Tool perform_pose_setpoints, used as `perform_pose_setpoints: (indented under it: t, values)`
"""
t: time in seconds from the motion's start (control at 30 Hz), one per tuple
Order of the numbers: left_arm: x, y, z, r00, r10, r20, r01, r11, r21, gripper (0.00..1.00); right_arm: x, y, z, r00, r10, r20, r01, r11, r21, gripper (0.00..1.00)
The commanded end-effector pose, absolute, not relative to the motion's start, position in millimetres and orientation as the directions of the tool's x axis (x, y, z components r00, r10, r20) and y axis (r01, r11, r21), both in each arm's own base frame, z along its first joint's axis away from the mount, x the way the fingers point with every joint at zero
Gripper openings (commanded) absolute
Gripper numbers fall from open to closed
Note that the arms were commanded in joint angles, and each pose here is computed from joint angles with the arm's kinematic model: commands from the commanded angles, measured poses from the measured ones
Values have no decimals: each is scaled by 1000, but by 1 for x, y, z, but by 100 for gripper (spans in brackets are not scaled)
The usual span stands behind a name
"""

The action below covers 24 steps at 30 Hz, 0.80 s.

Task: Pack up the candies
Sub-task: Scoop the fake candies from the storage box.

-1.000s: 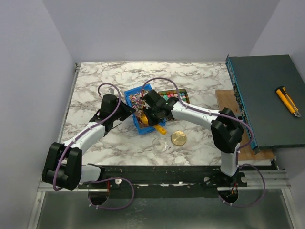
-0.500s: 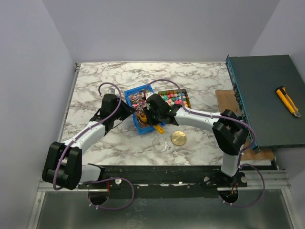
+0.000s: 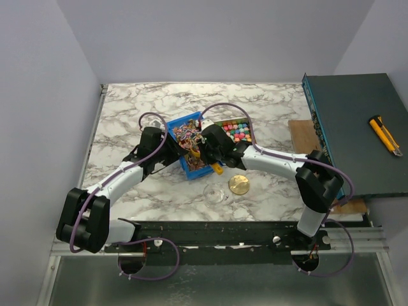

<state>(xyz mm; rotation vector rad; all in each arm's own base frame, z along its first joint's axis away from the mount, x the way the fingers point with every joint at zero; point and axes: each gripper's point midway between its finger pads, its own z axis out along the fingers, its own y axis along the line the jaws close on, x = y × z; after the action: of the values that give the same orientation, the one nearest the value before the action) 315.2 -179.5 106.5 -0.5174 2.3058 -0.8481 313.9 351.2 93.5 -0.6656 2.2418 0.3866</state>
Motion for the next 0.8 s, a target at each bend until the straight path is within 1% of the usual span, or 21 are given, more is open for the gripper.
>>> perform_pose_setpoints:
  t: [0.0,0.27,0.53,0.63,0.77]
  values:
    - [317,-183,113,-742,-527,-414,-136,724,-676,49,322,336,118,-555,-326,-765,-532,846,25,1]
    - [318,-180,125,-732,-528,-431,-132,730,-670,51,307,323,113,-605,-409,-684,-557,830,-3,1]
    - [318,-179,142,-736,-515,-439,-119,737,-665,55,291,319,129,-613,-416,-672,-585,811,32,1]
    - [315,-177,148,-737,-514,-439,-117,737,-666,58,278,325,132,-620,-439,-650,-631,771,81,1]
    - [309,-172,160,-743,-496,-449,-101,746,-658,60,281,318,141,-609,-432,-665,-617,785,54,1]
